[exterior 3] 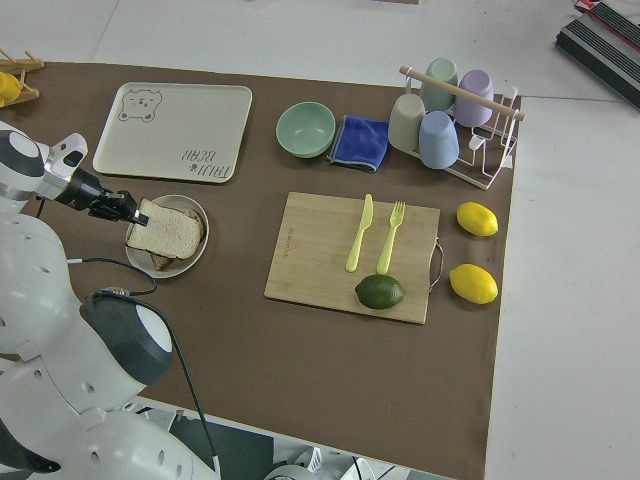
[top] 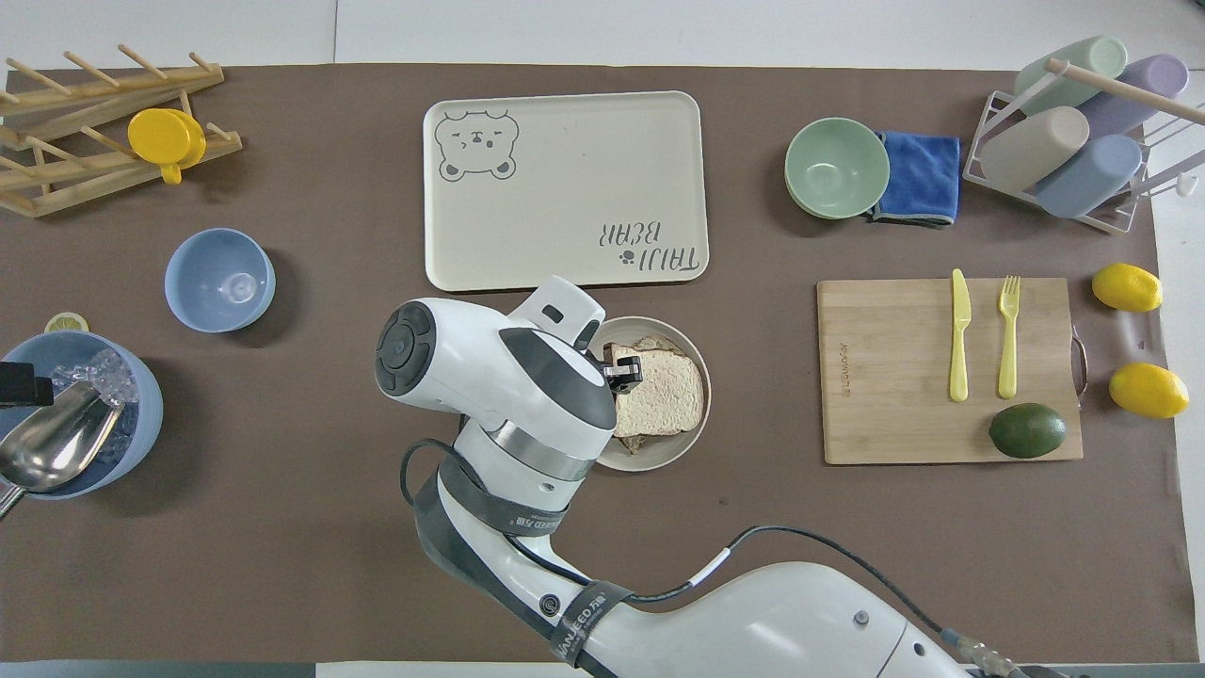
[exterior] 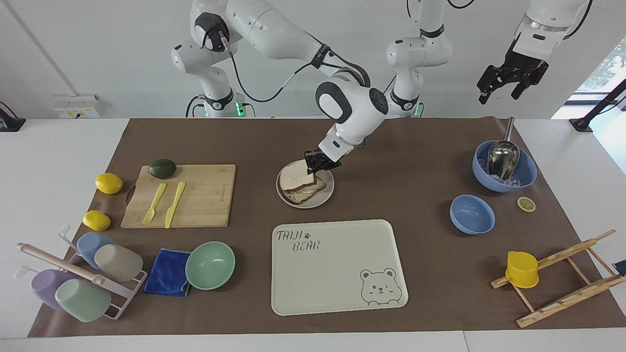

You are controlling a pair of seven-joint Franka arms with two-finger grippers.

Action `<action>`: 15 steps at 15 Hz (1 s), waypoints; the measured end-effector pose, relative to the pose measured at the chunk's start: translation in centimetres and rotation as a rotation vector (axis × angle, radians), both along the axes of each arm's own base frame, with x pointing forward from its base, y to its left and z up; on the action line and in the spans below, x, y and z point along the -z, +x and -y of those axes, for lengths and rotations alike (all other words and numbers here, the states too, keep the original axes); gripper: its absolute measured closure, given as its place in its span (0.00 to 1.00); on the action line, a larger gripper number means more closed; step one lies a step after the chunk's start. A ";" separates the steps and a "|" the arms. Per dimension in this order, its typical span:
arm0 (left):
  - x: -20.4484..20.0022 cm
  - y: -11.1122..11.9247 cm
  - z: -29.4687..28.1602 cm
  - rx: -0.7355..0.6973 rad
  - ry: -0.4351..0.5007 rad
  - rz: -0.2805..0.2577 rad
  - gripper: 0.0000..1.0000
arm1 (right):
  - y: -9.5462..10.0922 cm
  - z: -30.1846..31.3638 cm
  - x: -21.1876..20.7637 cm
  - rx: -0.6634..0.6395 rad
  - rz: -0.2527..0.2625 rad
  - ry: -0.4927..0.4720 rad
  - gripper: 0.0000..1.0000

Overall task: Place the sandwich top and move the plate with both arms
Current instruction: 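Carry the bread over the egg toast and lower it onto the plate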

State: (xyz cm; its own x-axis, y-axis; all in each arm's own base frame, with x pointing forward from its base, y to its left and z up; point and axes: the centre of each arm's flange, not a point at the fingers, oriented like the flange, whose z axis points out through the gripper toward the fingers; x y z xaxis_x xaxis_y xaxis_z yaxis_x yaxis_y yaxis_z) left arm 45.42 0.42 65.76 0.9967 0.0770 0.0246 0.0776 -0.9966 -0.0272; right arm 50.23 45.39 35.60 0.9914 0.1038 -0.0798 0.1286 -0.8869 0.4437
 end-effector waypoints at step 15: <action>0.0 0.0 -0.6 -0.012 0.000 -0.001 0.00 | 1.9 1.5 -1.5 0.075 0.060 0.136 0.21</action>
